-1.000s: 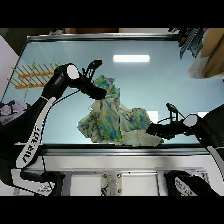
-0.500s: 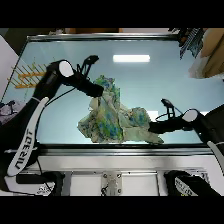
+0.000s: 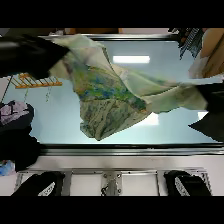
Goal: Fold the clothes and pants, and hang the long-sleeved shirts on hangers.
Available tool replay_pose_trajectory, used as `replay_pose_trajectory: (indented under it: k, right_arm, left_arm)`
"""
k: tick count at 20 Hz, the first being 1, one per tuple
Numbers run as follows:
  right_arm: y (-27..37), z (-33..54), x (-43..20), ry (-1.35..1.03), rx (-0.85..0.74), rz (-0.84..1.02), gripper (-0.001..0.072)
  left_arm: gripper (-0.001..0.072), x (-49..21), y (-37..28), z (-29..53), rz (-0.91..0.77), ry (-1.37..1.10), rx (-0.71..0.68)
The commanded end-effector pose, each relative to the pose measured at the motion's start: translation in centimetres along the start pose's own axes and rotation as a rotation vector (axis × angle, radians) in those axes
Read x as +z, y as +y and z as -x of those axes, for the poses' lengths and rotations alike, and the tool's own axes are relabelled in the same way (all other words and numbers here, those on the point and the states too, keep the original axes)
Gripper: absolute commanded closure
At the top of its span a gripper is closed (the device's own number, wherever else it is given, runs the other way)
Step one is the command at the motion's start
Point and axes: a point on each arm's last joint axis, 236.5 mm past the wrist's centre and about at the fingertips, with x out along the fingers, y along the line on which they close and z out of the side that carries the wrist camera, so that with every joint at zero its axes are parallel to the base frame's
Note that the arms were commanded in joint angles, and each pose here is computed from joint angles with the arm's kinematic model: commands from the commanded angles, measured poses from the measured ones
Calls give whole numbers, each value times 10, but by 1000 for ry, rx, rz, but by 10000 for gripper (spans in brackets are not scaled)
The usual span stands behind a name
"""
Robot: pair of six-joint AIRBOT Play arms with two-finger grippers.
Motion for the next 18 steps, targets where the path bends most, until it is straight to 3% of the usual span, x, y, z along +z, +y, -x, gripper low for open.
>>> replay_pose_trajectory:
  k: [1,5,9,14,15,17,18]
  right_arm:
    - [9,55,29,-148,-33,-158,703]
    - [-13,-9,-42,231,-72,-346,702]
    - [-54,-113,-140,563,-110,-399,702]
    - [-128,-218,-214,648,-244,-345,688]
    - [-135,-231,-216,634,-246,-322,623]
    - [-143,-248,-212,600,-242,-285,123]
    - [-144,-250,-204,589,-228,-236,61]
  left_arm:
    - [696,19,-26,62,-14,-144,5]
    - [696,-76,22,-5,191,125,85]
    - [696,-247,65,-100,393,539,118]
    - [696,-355,79,-167,435,731,137]
    - [696,-364,77,-176,425,757,128]
    - [696,-371,71,-190,409,805,108]
    - [696,-371,70,-195,399,819,98]
